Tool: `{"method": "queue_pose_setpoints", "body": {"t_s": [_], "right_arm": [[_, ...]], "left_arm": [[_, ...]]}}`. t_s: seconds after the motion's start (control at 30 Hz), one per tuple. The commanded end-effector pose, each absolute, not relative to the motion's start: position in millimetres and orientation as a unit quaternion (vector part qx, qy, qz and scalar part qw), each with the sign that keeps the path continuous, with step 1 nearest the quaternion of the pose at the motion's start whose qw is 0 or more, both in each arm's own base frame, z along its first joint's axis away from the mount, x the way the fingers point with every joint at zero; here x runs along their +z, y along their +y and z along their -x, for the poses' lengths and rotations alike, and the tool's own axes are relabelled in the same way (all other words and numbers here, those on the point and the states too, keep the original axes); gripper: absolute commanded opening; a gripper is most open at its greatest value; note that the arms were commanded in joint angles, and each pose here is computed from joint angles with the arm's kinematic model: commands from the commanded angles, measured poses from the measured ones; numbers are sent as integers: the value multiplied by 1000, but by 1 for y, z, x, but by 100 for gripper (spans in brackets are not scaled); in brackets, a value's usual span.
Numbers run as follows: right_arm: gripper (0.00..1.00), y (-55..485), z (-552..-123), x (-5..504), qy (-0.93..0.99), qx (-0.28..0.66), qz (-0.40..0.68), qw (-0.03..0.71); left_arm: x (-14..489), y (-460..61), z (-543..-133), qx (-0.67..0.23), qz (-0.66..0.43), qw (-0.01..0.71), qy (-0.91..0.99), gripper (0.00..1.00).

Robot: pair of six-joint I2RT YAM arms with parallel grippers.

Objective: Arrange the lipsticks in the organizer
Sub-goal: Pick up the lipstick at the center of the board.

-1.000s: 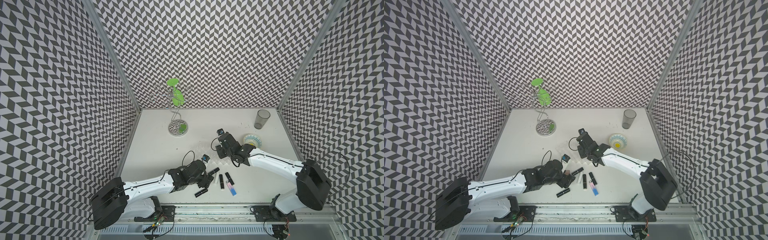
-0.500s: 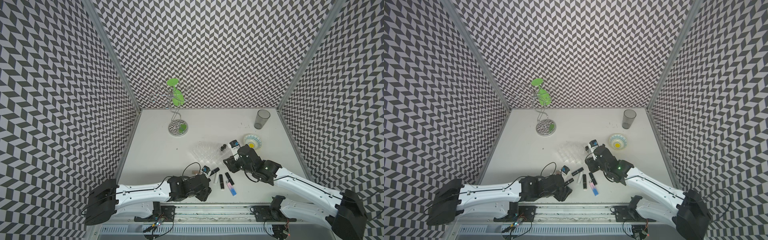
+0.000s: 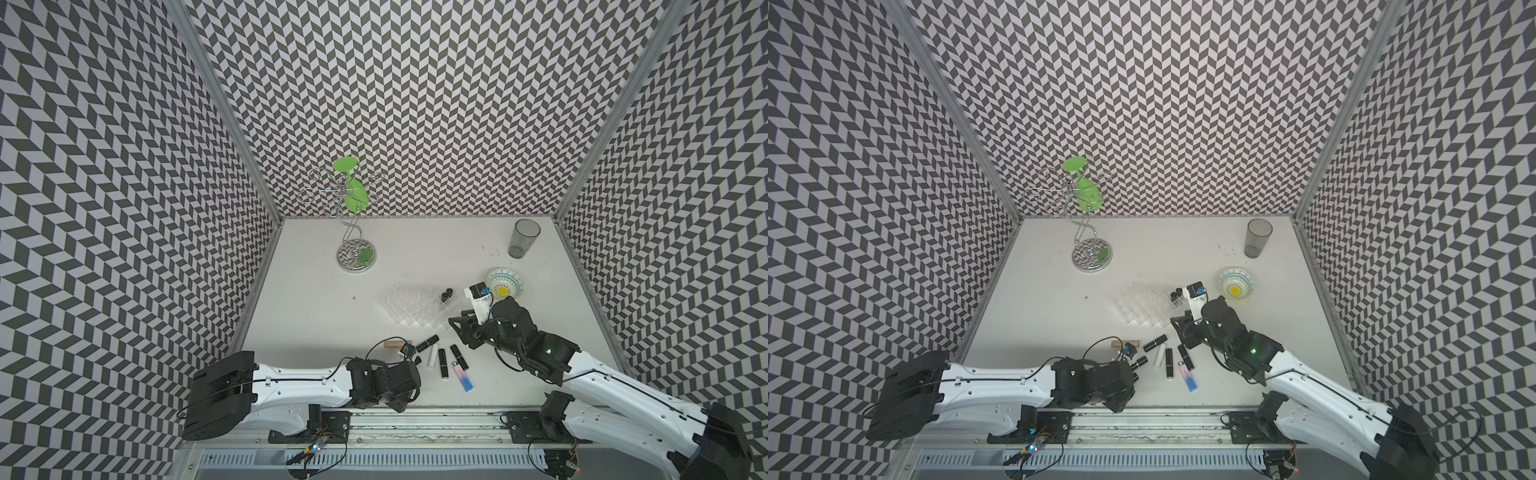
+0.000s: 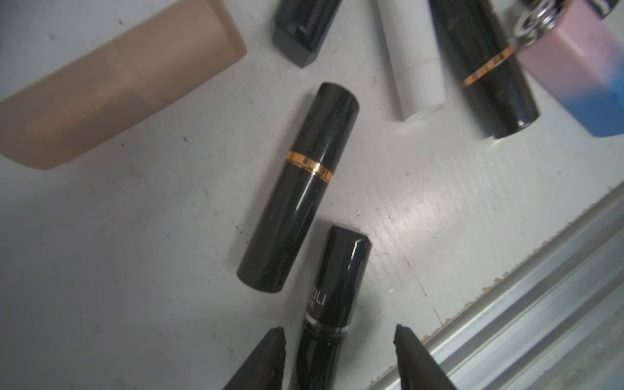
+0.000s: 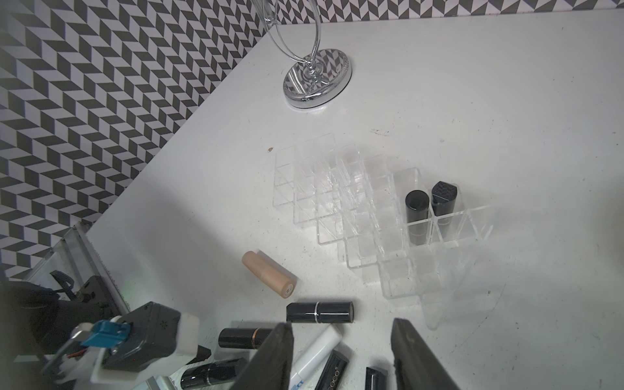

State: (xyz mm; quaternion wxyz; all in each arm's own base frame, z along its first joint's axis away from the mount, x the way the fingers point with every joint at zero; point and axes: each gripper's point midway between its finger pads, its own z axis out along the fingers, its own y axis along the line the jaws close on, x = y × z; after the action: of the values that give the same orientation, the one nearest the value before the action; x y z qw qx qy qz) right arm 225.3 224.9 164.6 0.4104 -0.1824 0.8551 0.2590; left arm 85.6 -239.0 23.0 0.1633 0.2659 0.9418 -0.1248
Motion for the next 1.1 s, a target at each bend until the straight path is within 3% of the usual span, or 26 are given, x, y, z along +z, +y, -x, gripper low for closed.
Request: {"method": "queue_pose_setpoints", "body": {"t_s": [0.0, 0.23, 0.47, 0.77, 1.07], "right_arm": [[51, 230, -227, 178, 836, 279, 182, 435], [51, 226, -226, 177, 835, 276, 179, 440], [50, 223, -225, 181, 832, 282, 171, 447], [51, 234, -207, 196, 796, 370, 203, 433], [53, 236, -196, 240, 772, 466, 224, 369]], "left_arm": [[15, -238, -84, -106, -272, 153, 944, 53], [9, -245, -83, -101, -278, 145, 944, 33], [35, -275, -97, -148, -294, 201, 923, 0], [152, -321, -128, -338, -272, 424, 795, 0], [215, -296, -129, -366, -301, 570, 671, 0]]}}
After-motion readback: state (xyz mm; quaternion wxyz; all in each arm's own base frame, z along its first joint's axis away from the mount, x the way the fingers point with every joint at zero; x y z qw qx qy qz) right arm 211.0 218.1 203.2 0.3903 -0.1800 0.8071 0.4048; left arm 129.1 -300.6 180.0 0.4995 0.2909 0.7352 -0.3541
